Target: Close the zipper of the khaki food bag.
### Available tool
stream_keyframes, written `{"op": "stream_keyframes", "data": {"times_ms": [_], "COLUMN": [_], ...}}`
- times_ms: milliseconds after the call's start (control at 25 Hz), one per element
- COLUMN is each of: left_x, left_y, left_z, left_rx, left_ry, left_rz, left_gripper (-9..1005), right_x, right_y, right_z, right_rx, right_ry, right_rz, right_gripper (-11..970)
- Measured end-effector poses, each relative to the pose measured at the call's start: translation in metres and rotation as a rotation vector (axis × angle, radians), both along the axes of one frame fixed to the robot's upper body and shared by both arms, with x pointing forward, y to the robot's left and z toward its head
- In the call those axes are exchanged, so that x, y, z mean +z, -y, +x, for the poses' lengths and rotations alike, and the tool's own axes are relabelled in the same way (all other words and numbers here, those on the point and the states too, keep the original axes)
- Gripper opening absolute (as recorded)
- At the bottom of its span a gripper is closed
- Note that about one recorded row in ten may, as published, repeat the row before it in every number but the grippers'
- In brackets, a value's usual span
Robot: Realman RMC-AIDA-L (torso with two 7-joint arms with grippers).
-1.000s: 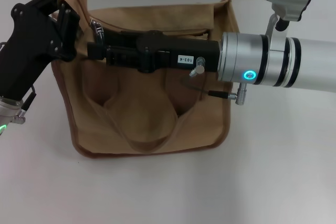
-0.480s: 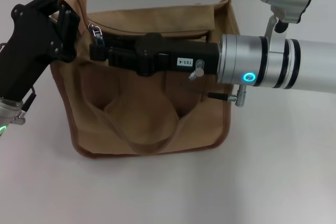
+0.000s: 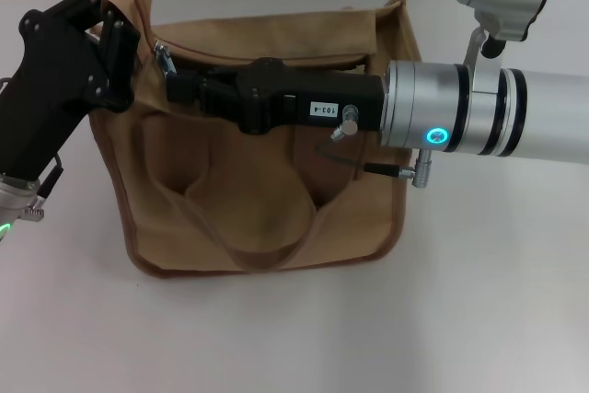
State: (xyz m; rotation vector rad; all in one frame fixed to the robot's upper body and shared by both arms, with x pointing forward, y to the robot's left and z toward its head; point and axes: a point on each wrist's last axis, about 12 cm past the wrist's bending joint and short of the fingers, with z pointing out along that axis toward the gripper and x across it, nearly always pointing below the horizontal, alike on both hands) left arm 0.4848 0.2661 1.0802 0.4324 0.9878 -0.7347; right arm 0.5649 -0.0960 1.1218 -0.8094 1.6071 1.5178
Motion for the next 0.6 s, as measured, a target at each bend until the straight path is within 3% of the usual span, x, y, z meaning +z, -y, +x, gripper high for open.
{"op": "stream_keyframes", "data": {"times_ms": [80,360,600], "left_x": [0.000,-0.001,-0.003], "left_y": [0.000,-0.002,-0.011], "left_z": [0.000,-0.002,-0.006], "left_rx": [0.000,0.011,0.052], "left_ry": [0.000,-0.004,-0.011], "left_rz": [0.000,-0.003,-0.012], "left_gripper": [38,39,39], "right_x": [0.000,-0.004,-0.006], "right_y": [0.000,0.008,0.036], "right_z": [0.000,-0.006,-0.012], "right_rx": [0.000,0.006,-0.024], "right_ry": [-0.001,-0.022,-0.063], "right_rz": [0.000,0.028,0.104], "right_gripper": [0,0,-1]}}
